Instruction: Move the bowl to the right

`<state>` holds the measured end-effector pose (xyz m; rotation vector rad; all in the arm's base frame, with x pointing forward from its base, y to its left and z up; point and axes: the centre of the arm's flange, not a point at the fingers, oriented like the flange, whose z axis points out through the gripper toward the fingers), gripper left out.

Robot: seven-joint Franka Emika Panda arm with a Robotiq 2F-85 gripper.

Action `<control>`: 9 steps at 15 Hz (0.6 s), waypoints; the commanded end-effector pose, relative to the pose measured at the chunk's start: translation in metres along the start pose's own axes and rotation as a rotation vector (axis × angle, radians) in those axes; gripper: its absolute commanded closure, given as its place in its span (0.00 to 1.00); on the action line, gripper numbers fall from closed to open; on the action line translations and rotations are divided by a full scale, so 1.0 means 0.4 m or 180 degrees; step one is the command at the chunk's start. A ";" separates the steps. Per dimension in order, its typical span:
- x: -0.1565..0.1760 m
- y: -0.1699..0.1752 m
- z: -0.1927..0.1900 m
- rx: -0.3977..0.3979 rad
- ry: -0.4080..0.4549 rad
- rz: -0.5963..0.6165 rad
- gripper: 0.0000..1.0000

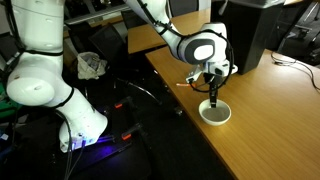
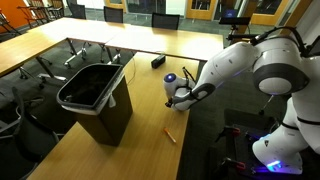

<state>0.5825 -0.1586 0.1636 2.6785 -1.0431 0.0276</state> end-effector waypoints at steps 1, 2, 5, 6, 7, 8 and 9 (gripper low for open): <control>-0.021 0.011 -0.080 0.0105 0.0006 -0.0082 0.34; -0.027 0.015 -0.121 0.0114 0.0047 -0.0097 0.28; -0.057 0.033 -0.254 0.0429 0.0104 -0.0350 0.05; -0.073 0.038 -0.296 0.0542 0.0143 -0.0460 0.01; -0.090 0.041 -0.331 0.0674 0.0103 -0.0590 0.00; -0.109 0.042 -0.358 0.0785 0.0106 -0.0681 0.00; -0.131 0.040 -0.380 0.0886 0.0107 -0.0765 0.00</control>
